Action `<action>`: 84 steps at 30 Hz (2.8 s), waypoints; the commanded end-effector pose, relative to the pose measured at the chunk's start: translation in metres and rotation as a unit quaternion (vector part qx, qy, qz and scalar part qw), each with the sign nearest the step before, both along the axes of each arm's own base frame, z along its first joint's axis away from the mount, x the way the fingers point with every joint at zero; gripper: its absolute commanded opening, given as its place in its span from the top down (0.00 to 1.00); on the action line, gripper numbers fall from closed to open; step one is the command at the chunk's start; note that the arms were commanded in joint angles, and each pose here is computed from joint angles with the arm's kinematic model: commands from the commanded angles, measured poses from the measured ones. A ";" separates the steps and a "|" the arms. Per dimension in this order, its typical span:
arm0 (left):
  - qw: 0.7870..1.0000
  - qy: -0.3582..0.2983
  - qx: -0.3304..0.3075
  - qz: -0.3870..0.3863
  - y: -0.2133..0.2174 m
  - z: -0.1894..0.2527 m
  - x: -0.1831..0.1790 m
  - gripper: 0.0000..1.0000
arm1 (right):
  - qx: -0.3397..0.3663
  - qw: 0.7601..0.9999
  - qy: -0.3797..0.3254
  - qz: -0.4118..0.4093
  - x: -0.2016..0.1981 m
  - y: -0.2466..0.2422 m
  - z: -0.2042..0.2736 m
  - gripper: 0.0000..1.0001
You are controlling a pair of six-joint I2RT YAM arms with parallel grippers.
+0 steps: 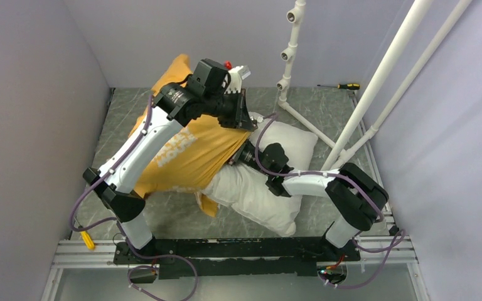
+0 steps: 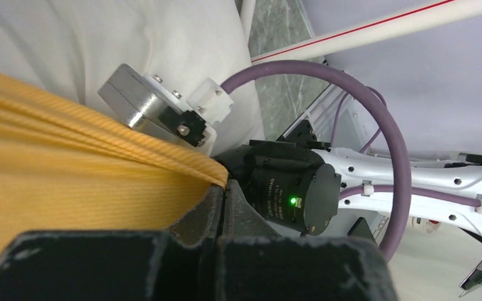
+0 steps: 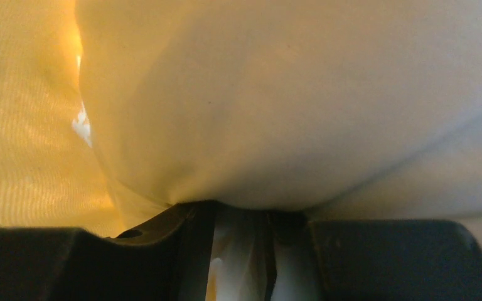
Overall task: Put the pillow into the pillowcase
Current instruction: Stuff the pillow into the pillowcase.
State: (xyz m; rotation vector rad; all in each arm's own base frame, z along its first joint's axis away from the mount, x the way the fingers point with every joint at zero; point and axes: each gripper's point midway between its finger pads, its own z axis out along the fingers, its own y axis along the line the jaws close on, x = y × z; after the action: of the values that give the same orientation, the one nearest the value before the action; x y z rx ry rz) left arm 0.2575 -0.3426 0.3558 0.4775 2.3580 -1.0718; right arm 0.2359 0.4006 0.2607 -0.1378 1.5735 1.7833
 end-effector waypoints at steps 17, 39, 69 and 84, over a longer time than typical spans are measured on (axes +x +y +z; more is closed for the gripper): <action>0.993 -0.071 -0.068 0.061 0.064 0.009 -0.004 1.00 | -0.102 0.991 0.047 -0.075 -0.023 -0.070 -0.029 0.07; 0.991 -0.096 -0.084 0.047 0.087 0.034 -0.019 1.00 | -0.054 0.994 -0.089 -0.012 -0.021 -0.037 0.069 0.68; 0.961 -0.084 -0.249 -0.081 0.004 0.106 -0.078 1.00 | 0.104 0.985 -0.033 0.135 0.005 0.078 0.043 0.78; 0.932 -0.098 -0.320 -0.139 -0.034 0.159 -0.105 1.00 | -0.075 0.994 0.070 -0.043 0.063 0.137 -0.045 0.78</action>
State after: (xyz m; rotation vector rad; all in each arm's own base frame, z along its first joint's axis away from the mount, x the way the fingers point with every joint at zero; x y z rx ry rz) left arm 0.2559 -0.3020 0.3623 0.1746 2.1928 -1.0397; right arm 0.2951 0.4972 0.2886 -0.0522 1.4722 1.8962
